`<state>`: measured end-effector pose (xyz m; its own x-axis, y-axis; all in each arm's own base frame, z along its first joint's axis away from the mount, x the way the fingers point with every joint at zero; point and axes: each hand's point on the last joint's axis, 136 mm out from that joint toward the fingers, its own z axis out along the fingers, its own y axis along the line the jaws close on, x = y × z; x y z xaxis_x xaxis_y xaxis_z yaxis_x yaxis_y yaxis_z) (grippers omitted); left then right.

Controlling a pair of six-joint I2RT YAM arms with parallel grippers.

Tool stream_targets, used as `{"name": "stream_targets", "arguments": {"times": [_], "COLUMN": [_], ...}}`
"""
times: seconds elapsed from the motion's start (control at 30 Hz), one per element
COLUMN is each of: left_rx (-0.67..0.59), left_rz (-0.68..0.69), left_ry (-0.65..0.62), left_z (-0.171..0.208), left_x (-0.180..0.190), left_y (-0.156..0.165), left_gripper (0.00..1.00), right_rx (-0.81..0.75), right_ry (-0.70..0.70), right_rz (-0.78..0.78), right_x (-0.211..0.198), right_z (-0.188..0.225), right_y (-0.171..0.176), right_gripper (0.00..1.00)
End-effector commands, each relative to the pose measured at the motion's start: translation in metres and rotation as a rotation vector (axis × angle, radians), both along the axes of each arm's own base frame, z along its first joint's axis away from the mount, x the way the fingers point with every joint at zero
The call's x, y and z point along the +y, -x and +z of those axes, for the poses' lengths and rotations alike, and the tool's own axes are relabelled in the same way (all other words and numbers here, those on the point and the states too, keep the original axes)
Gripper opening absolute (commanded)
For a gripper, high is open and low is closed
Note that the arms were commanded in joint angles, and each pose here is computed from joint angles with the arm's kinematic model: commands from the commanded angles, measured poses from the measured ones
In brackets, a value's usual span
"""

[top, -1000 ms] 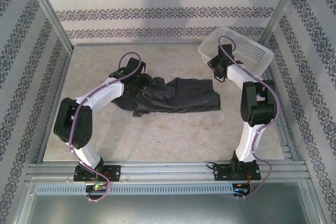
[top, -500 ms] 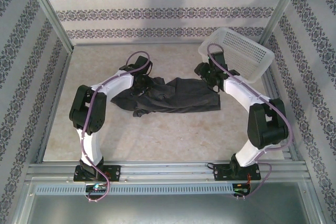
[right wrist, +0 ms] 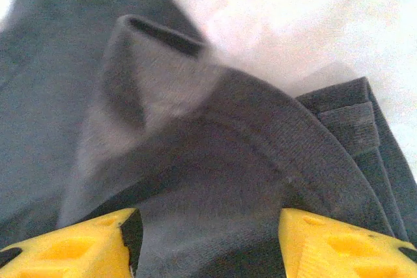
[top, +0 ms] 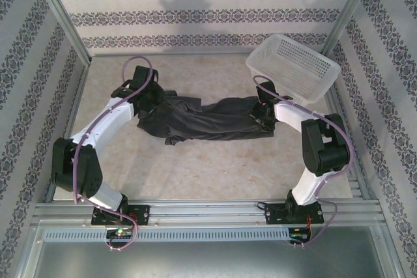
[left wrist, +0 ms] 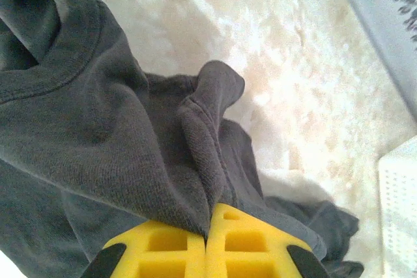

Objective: Fold and stack the t-shirts

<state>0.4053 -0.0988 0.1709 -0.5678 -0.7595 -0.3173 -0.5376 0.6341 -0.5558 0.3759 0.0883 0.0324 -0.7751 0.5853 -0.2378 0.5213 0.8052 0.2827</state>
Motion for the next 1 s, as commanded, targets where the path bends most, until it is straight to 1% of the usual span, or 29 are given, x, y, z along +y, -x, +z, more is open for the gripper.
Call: {"name": "stream_targets", "arguments": {"times": [0.0,0.03,0.07,0.1,0.13,0.17,0.2,0.27,0.33,0.37,0.47,0.57,0.7,0.8,0.9,0.97], "left_rx": [-0.079,-0.099,-0.124,-0.151,-0.174,-0.206,-0.237,-0.288,-0.297,-0.294,-0.269,-0.216,-0.147,-0.115,-0.088,-0.061], "left_rz": [0.035,0.041,0.046,0.052,0.055,0.057,0.052,0.035,0.032,0.028,0.016,0.024,0.047,0.064,0.075,0.080], "left_ry": [0.080,0.093,0.106,0.121,0.131,0.144,0.153,0.159,0.159,0.164,0.179,0.184,0.155,0.123,0.123,0.125], "left_z": [0.012,0.017,0.024,0.032,0.040,0.051,0.062,0.081,0.089,0.090,0.081,0.059,0.031,0.017,0.003,-0.007], "left_x": [0.008,0.011,0.014,0.017,0.020,0.023,0.025,0.027,0.029,0.028,0.025,0.027,0.035,0.044,0.047,0.049], "left_y": [-0.007,-0.008,-0.009,-0.011,-0.012,-0.015,-0.018,-0.022,-0.022,-0.021,-0.013,0.006,0.046,0.075,0.097,0.110], "left_gripper": [0.00,0.00,0.00,0.00,0.00,0.00,0.00,0.00,0.00,0.00,0.00,0.00,0.00,0.00,0.00,0.00], "right_rx": [0.053,0.054,0.050,0.044,0.033,0.016,-0.009,-0.071,-0.127,-0.151,-0.171,-0.166,-0.158,-0.176,-0.212,-0.226], "right_ry": [0.002,-0.004,-0.015,-0.022,-0.028,-0.038,-0.045,-0.044,-0.034,-0.030,-0.021,0.009,0.065,0.087,0.134,0.144], "right_rz": [-0.009,-0.016,-0.022,-0.027,-0.032,-0.036,-0.035,-0.031,-0.033,-0.036,-0.025,0.014,0.027,0.026,0.046,0.067], "right_x": [0.002,0.003,0.005,0.006,0.006,0.008,0.010,0.013,0.016,0.017,0.031,0.058,0.084,0.094,0.098,0.101], "right_z": [-0.005,-0.006,-0.005,-0.003,0.001,0.008,0.017,0.040,0.062,0.072,0.084,0.078,0.058,0.046,0.039,0.035], "right_y": [-0.001,-0.002,-0.003,-0.005,-0.008,-0.011,-0.015,-0.022,-0.028,-0.032,-0.044,-0.058,-0.070,-0.082,-0.097,-0.105], "right_gripper": [0.53,0.51,0.46,0.37,0.32,0.30,0.30,0.36,0.46,0.50,0.52,0.55,0.60,0.63,0.68,0.69]}}
